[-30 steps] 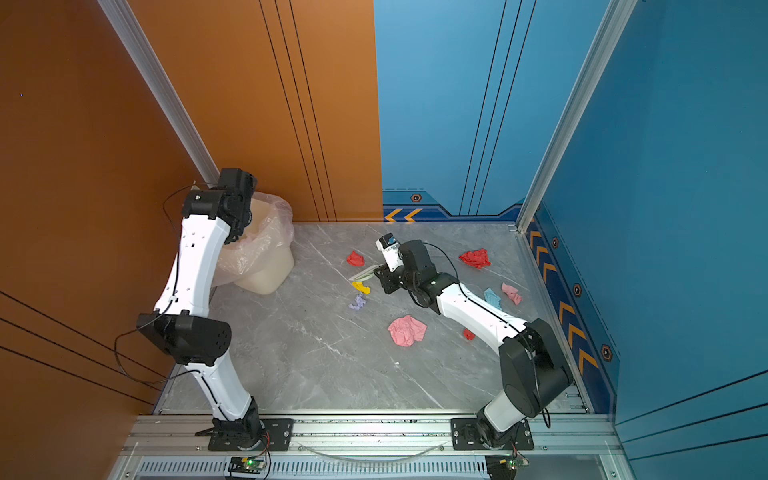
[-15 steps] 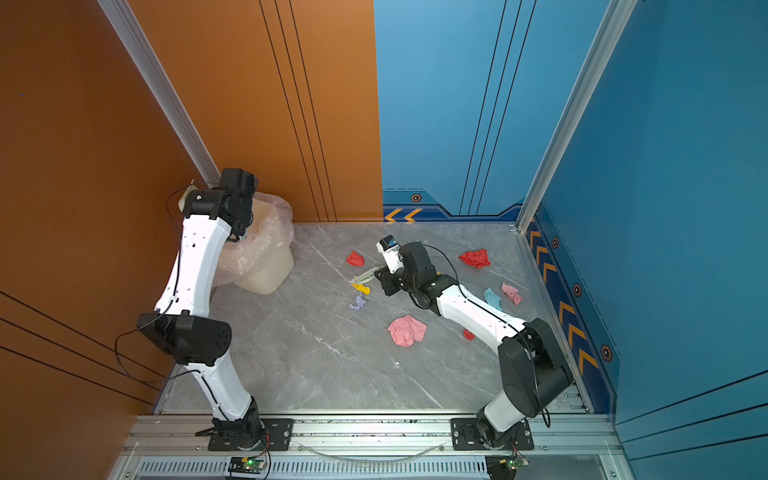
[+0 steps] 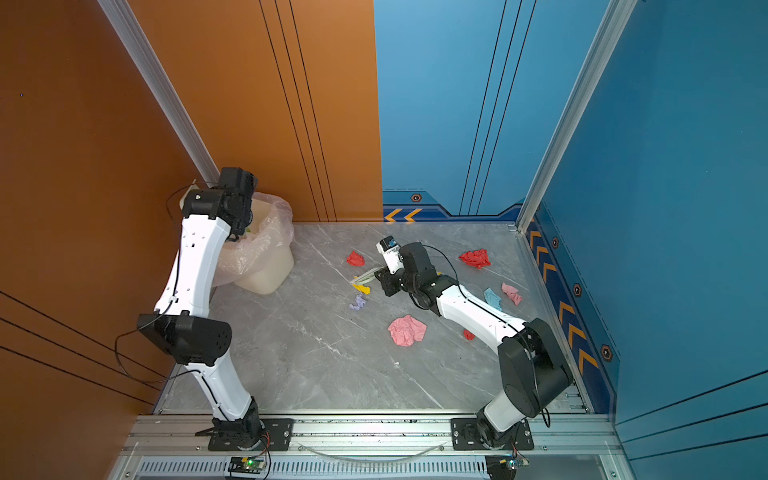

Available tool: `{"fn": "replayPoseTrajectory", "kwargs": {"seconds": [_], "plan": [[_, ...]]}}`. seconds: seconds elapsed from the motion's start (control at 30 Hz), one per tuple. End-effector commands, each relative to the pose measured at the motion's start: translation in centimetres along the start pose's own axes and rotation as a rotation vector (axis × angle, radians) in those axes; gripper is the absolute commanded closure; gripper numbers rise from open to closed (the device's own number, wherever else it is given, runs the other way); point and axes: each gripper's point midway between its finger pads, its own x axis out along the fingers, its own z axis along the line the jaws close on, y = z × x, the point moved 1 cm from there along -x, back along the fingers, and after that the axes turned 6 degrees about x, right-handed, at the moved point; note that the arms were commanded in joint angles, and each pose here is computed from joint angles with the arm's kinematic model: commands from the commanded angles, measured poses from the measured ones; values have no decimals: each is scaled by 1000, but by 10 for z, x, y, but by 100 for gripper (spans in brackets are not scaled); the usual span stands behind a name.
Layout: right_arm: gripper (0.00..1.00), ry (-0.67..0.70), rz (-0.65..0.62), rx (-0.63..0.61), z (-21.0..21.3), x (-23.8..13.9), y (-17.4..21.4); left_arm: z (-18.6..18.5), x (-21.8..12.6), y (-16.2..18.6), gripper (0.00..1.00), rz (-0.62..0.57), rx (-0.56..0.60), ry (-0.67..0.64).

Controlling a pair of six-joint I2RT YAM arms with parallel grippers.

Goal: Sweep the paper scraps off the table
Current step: 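Lower the empty dustpan to the table beside the purple scrap with the left gripper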

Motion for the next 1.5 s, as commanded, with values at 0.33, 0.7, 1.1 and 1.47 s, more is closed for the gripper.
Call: {"fn": "replayPoseTrajectory", "kwargs": {"seconds": [0.33,0.7,1.1,1.47], "plan": [[100,-10,-20,17,1,-7,-1,14,-22,17,100,-117,-155,97],[100,16,-18,15,-1,-12,0,5,-57,11,100,-318,-349,321],[100,69,-8,11,-8,-16,-4,-30,-130,-5,100,-667,-580,734],[100,123,42,10,-11,-19,6,-92,-145,13,100,-718,-670,908]]}}
